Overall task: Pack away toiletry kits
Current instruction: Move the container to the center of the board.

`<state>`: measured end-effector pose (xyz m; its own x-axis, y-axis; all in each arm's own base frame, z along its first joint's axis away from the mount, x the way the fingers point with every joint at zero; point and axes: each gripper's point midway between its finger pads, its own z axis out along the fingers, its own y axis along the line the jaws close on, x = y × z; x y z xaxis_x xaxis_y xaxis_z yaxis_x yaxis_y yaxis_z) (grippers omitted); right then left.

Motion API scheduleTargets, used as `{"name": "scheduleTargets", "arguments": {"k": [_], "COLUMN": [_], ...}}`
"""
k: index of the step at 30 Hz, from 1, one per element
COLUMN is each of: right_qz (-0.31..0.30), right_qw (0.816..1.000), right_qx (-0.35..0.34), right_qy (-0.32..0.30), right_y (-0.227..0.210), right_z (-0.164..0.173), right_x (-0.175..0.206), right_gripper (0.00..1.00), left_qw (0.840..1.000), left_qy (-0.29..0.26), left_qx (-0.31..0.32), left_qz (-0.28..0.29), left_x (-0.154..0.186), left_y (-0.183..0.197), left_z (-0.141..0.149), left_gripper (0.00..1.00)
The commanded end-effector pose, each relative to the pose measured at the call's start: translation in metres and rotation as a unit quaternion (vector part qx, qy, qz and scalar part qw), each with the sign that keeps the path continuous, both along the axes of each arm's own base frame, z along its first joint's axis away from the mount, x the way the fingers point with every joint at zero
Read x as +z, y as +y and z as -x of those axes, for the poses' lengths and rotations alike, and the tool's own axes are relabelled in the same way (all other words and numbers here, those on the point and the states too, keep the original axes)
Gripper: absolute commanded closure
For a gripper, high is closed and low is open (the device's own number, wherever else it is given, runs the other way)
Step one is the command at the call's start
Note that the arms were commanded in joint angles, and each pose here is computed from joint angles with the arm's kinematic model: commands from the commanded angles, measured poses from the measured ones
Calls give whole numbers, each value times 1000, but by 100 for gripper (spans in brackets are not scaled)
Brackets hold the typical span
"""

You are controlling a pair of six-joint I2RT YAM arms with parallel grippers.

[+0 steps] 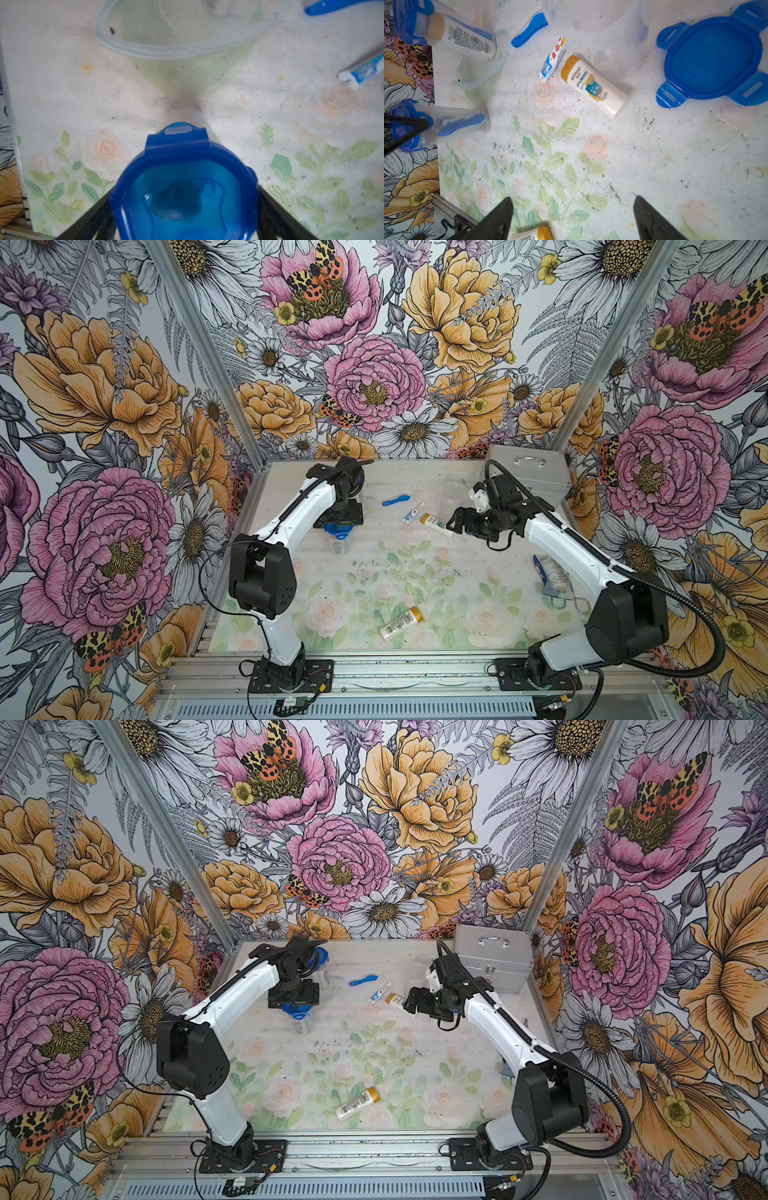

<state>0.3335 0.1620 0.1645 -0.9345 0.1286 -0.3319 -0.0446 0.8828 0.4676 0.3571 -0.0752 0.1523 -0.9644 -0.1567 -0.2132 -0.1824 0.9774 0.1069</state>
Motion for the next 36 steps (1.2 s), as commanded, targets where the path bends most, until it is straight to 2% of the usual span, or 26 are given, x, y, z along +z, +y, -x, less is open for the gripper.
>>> {"name": "scheduleTargets", "arguments": {"k": [1,4,10,13,18,28,36], "right_qz": [2,13,26,36,56,74,95], "right_qw": [1000,1000,1000,999,998,997,994], "right_qx": [9,7,0,0,-3,7,-14], "right_qy": [-8,-1,-12,-18,-23,-36,-45], "right_y": [0,-3,-10,-13,-20,-19,-28], "right_z": [-6,-5,-7,-8,-9,-34,-81], "right_x": [9,8,19,26,31,41,44], "right_gripper": [10,10,10,10,10,10,15], "left_qw": [998,997,996,996,996,994,989], "left_qy": [-56,-77,-75,-69,-74,-96,-144], "left_qx": [20,22,17,19,25,35,41], "left_qz": [-5,20,36,49,54,40,15], "left_x": [18,21,2,-5,0,38,83], "left_y": [37,45,55,56,62,73,80], "left_z": [-28,-53,-94,-101,-101,-87,-60], "left_gripper": [35,35,34,24,2,1,1]}}
